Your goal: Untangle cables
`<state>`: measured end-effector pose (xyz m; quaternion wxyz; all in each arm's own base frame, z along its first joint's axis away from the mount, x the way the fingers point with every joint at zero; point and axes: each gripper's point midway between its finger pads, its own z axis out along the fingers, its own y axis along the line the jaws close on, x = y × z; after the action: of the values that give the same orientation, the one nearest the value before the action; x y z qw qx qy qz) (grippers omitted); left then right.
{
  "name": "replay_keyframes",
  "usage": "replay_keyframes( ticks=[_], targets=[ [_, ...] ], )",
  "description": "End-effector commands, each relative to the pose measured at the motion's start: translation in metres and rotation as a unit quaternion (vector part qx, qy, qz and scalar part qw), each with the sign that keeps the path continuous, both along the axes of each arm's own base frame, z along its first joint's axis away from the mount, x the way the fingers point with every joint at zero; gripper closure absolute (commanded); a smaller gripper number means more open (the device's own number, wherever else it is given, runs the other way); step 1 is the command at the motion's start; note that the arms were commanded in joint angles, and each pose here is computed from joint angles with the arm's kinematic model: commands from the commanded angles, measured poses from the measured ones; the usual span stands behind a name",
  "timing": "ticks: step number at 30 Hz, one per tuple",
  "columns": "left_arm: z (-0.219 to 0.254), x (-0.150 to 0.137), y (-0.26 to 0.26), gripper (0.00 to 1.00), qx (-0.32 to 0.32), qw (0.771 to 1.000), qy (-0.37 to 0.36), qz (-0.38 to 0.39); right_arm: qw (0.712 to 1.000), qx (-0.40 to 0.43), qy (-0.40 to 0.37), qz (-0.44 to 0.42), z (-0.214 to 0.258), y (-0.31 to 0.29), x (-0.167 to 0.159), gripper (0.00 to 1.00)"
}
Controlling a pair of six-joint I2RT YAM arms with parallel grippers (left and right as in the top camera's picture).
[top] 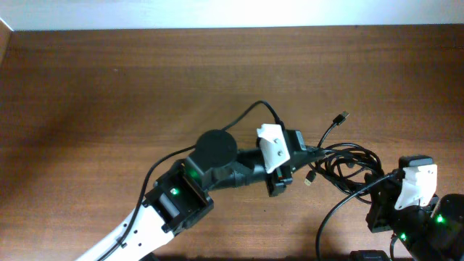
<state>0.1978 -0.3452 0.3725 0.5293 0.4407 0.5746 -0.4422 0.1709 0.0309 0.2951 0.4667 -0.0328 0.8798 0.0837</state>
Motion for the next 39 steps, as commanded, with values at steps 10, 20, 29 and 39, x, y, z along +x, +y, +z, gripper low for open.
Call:
replay_keyframes(
  ticks=[10, 20, 29, 39],
  targets=[
    [0.052, 0.059, 0.061, 0.98, -0.033, 0.974, -0.101, 0.199, 0.995, -0.038, 0.024, -0.091, -0.011, -0.033, -0.003, 0.96],
    [0.06, 0.065, 0.067, 0.83, 0.026, 0.94, -0.254, 0.225, 0.995, -0.038, 0.023, -0.091, -0.011, -0.033, -0.003, 0.96],
    [0.025, 0.046, 0.051, 0.73, 0.067, 0.963, -0.218, 0.141, 0.995, -0.038, 0.023, -0.091, -0.011, -0.034, -0.003, 0.96],
    [-0.023, -0.016, 0.029, 0.43, 0.076, 0.995, -0.043, -0.054, 0.995, -0.038, 0.021, -0.091, -0.01, -0.033, -0.002, 0.96]
  ],
)
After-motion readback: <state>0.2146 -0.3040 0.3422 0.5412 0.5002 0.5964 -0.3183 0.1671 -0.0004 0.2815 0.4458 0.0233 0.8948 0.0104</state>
